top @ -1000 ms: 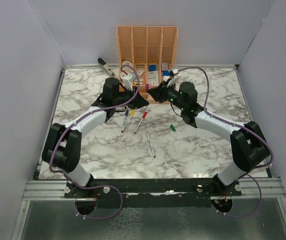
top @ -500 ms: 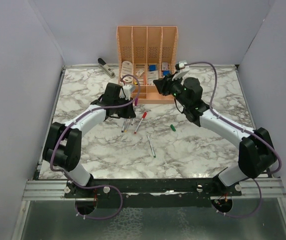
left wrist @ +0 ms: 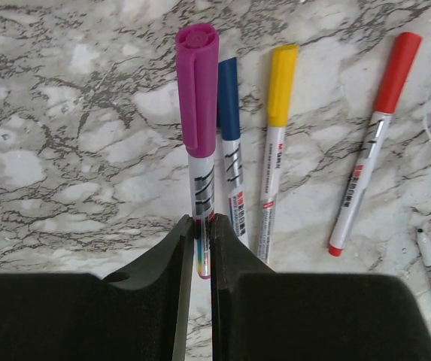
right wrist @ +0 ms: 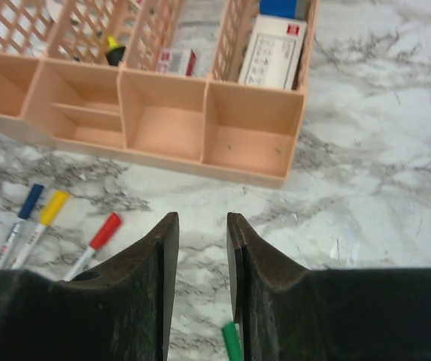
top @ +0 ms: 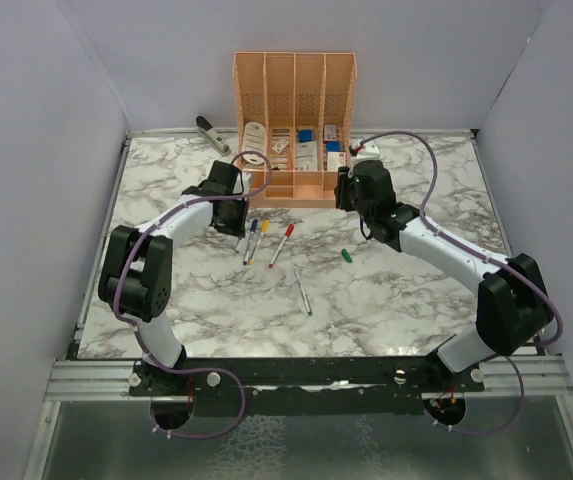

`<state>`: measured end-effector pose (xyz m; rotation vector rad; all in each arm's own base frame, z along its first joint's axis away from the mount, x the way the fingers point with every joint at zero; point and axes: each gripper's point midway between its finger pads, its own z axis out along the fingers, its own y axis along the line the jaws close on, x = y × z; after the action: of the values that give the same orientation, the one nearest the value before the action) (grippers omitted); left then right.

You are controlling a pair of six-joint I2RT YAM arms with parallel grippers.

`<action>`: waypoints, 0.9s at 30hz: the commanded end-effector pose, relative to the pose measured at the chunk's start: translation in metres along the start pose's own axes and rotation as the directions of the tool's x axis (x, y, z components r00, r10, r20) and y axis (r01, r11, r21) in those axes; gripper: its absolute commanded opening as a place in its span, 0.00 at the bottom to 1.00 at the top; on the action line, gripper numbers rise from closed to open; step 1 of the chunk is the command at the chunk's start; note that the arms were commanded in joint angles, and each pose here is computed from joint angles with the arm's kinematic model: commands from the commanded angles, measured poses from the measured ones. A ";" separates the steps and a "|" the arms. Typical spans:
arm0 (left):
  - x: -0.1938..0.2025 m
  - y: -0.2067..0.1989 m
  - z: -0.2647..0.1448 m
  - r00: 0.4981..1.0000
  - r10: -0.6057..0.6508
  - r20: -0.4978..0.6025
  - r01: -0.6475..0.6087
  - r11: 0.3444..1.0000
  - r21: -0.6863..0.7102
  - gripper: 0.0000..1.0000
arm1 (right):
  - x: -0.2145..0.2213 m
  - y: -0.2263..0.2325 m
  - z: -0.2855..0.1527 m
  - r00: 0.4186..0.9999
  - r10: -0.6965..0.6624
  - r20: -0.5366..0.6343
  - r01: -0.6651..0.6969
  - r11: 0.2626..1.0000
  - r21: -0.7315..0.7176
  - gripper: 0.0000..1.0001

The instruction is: Insert the pens into the pen caps

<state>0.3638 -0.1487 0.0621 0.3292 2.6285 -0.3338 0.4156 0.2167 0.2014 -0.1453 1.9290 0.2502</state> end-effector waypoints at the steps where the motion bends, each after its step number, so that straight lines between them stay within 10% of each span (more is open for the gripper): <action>1: 0.009 0.016 0.007 0.999 -0.009 -0.049 0.007 0.999 -0.033 0.00 | 0.045 -0.021 -0.003 0.987 -0.002 -0.160 0.017 0.995 0.093 0.32; 11: 0.026 0.022 0.029 0.993 -0.008 -0.117 0.006 1.000 -0.023 0.01 | 0.094 -0.025 0.000 0.943 -0.024 -0.331 0.060 0.993 0.098 0.33; 27: 0.001 0.011 0.001 0.999 -0.035 -0.018 0.035 0.999 0.006 0.43 | 0.121 -0.026 -0.004 0.911 -0.027 -0.412 0.068 0.994 0.084 0.34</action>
<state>0.3589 -0.1352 0.0273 0.3185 2.7342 -0.3135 0.3764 0.1927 0.0951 -0.1929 2.3177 0.0890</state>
